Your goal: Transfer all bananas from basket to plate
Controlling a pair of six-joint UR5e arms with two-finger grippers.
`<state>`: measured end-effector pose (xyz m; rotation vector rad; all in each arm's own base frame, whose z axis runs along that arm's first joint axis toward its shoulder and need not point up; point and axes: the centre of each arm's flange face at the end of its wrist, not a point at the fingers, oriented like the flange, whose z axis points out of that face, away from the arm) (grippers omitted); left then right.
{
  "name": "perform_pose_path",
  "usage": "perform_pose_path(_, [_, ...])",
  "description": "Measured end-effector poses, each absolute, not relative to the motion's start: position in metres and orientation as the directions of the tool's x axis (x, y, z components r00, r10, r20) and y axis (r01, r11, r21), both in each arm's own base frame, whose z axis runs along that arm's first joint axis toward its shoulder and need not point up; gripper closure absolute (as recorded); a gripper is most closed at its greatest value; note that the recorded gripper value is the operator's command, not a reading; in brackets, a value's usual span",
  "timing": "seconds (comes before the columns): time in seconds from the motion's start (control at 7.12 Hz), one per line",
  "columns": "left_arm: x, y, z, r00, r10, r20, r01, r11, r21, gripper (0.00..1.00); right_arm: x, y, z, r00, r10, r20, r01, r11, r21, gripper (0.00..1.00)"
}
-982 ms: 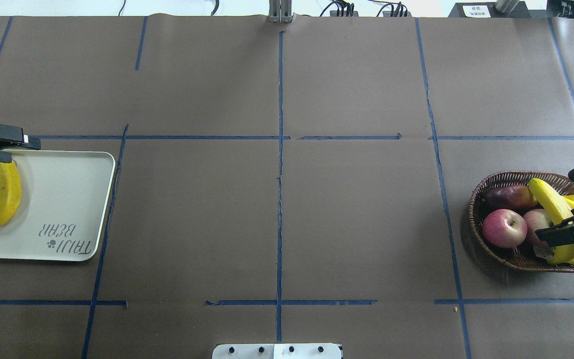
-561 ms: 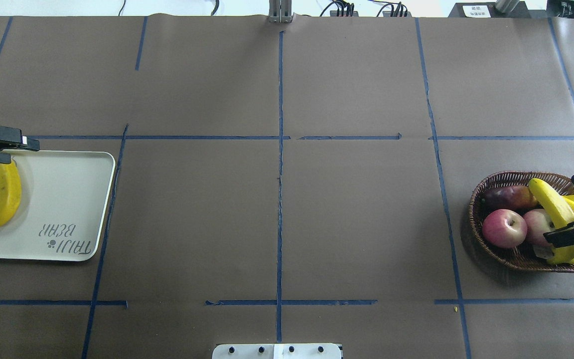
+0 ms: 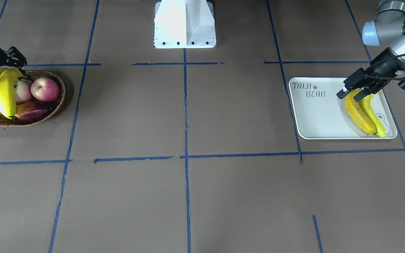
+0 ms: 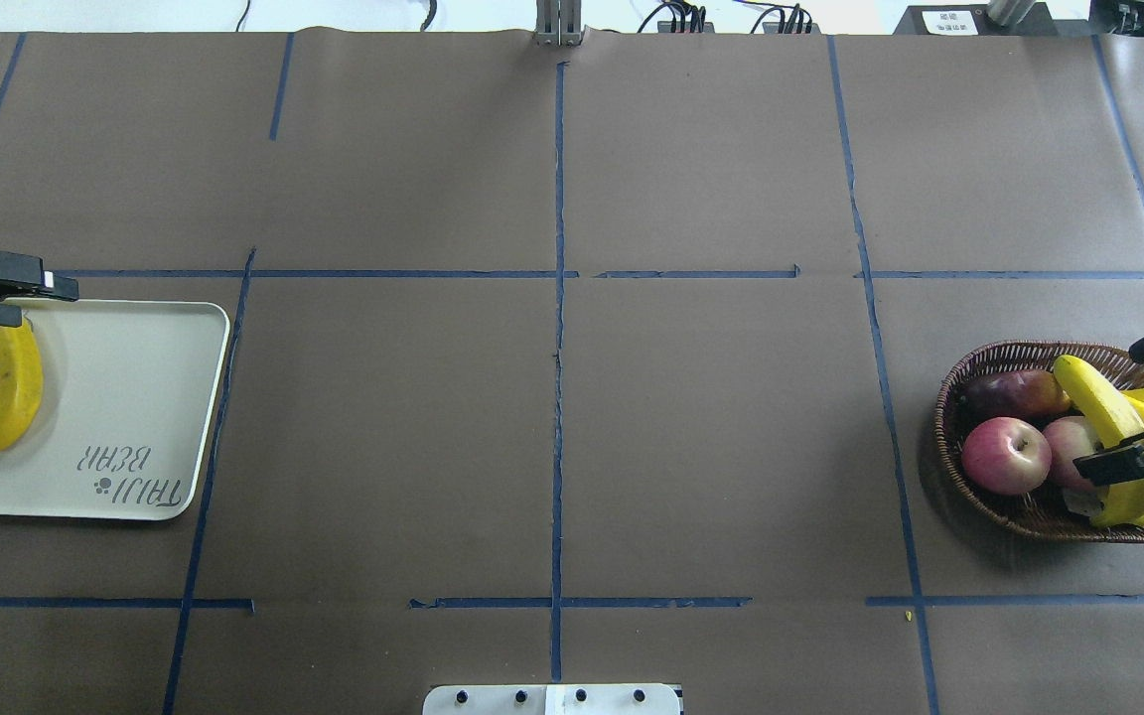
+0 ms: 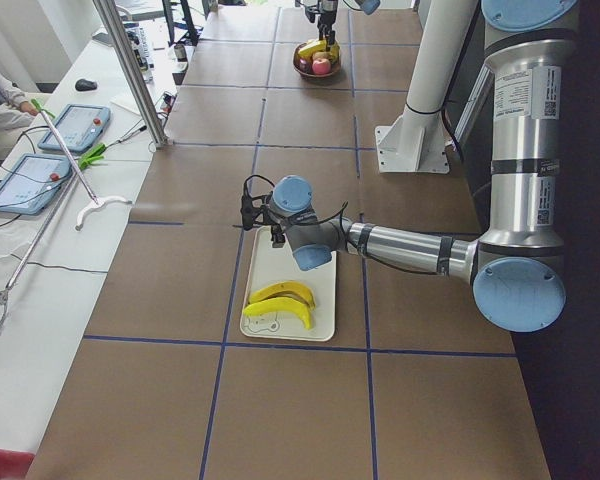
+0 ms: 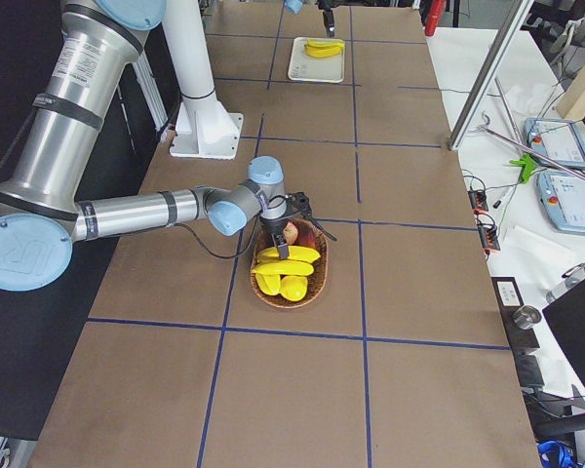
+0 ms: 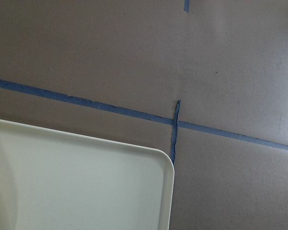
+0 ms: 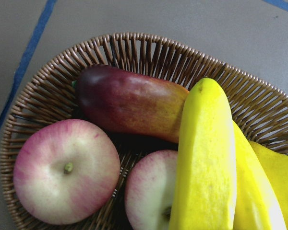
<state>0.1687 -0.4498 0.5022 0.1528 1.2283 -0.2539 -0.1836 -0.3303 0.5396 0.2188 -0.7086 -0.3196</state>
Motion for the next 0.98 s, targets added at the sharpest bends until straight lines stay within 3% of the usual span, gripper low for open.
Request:
perform_pose_path(0.56, [0.169, -0.450, 0.503, 0.313, -0.110, -0.943, 0.273, 0.962, -0.022, 0.00, -0.192, -0.338, 0.547, 0.716, -0.351, 0.603, 0.211, 0.933, 0.292, 0.04])
perform_pose_path(0.7, [0.169, -0.450, 0.503, 0.314, -0.111, -0.943, 0.273, 0.962, -0.022, 0.00, -0.193, -0.338, 0.548, 0.717, -0.350, 0.602, 0.212, 0.933, 0.290, 0.18])
perform_pose_path(0.84, [0.169, -0.450, 0.503, 0.314, -0.111, -0.943, 0.273, 0.962, -0.023, 0.00, -0.193, -0.338, 0.548, 0.718, -0.350, 0.602, 0.213, 0.934, 0.288, 0.40])
perform_pose_path(0.98, [0.169, -0.450, 0.503, 0.314, -0.111, -0.943, 0.273, 0.962, -0.023, 0.00, -0.193, -0.338, 0.549, 0.719, -0.349, 0.601, 0.215, 0.934, 0.285, 0.50])
